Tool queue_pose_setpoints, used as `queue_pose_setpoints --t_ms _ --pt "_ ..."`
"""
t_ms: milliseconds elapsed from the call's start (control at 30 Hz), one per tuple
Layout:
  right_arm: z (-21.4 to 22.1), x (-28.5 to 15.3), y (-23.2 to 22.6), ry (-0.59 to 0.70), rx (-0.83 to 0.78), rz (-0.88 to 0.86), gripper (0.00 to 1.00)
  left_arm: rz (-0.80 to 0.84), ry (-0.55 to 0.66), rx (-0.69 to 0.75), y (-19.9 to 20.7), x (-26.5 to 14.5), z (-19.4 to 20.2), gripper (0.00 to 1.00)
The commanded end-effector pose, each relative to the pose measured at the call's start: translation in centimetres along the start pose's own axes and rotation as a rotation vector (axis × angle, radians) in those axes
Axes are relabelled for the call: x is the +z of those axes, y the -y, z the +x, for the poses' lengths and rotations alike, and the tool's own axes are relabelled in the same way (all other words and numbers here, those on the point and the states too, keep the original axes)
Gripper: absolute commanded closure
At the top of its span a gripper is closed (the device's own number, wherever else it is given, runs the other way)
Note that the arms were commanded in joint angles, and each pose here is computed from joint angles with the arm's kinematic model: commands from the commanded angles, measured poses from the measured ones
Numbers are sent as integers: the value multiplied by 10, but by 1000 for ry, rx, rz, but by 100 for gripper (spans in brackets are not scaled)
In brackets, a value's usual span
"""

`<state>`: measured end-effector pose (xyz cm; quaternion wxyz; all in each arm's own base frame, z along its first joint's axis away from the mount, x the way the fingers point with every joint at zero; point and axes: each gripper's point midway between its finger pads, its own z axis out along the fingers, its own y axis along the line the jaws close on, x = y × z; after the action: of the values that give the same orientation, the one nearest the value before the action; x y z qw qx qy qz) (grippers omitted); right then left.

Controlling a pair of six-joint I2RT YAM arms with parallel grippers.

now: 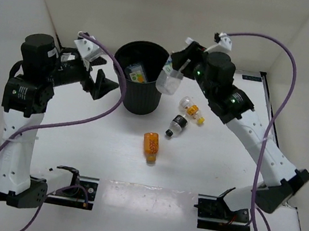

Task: Put the plastic bottles in the bin

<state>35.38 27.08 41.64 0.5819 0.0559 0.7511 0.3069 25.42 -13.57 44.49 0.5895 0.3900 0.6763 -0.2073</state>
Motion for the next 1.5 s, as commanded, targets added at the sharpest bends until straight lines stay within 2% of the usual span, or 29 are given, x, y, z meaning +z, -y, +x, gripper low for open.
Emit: queue_pose_setpoints --t_ms 0,33,67,133,167,200,233,267,300,400,467,533,733,833,1000,1233,1300,1367,1400,1467 --pt "-46 6 -45 120 -43 -135 100 341 15 -203 41 32 7 0" --pt "-49 8 -48 123 -31 -120 100 306 -7 -223 33 41 9 0" --pt "-52 15 -55 127 -29 -117 100 202 -54 -223 17 50 16 0" --pt "-49 21 -55 134 10 -69 100 147 -83 -178 17 64 11 0" --pt "-48 29 -48 154 28 -7 100 55 -108 -138 4 70 13 0" --pt "-43 31 -50 154 76 6 100 69 -105 -84 18 79 7 0" --pt "-44 33 -49 161 108 23 100 37 -80 -34 18 83 -3 0" --pt "-36 38 -51 146 137 32 100 -64 -100 -12 7 85 -3 0" --pt "-41 36 -57 157 216 19 100 -90 -96 15 6 90 -9 0" --pt "-29 43 -70 123 267 -26 100 -148 -96 85 5 97 -23 0" --pt "-36 40 -90 134 252 -131 100 -138 -97 95 5 101 -23 0" --pt "-31 40 -86 136 243 -132 100 -136 -72 90 6 97 -30 0" --pt "-30 30 -91 114 253 -177 100 -246 -138 62 -14 106 -11 0" --pt "-31 26 -92 109 262 -187 100 -190 -175 74 -5 117 5 0" --pt "-24 21 -95 75 265 -215 100 -174 -191 54 -6 125 12 0" --pt "-18 15 -110 20 289 -293 100 -70 -190 51 11 137 18 0" --pt "-14 16 -109 11 295 -287 100 -72 -188 25 9 137 19 8" --pt "-8 15 -106 -4 291 -287 100 -69 -177 23 7 135 15 26" --pt "-8 15 -106 -4 291 -287 100 -57 -173 22 9 136 15 31" --pt "-7 14 -108 -15 299 -298 100 -65 -175 19 6 135 16 35"
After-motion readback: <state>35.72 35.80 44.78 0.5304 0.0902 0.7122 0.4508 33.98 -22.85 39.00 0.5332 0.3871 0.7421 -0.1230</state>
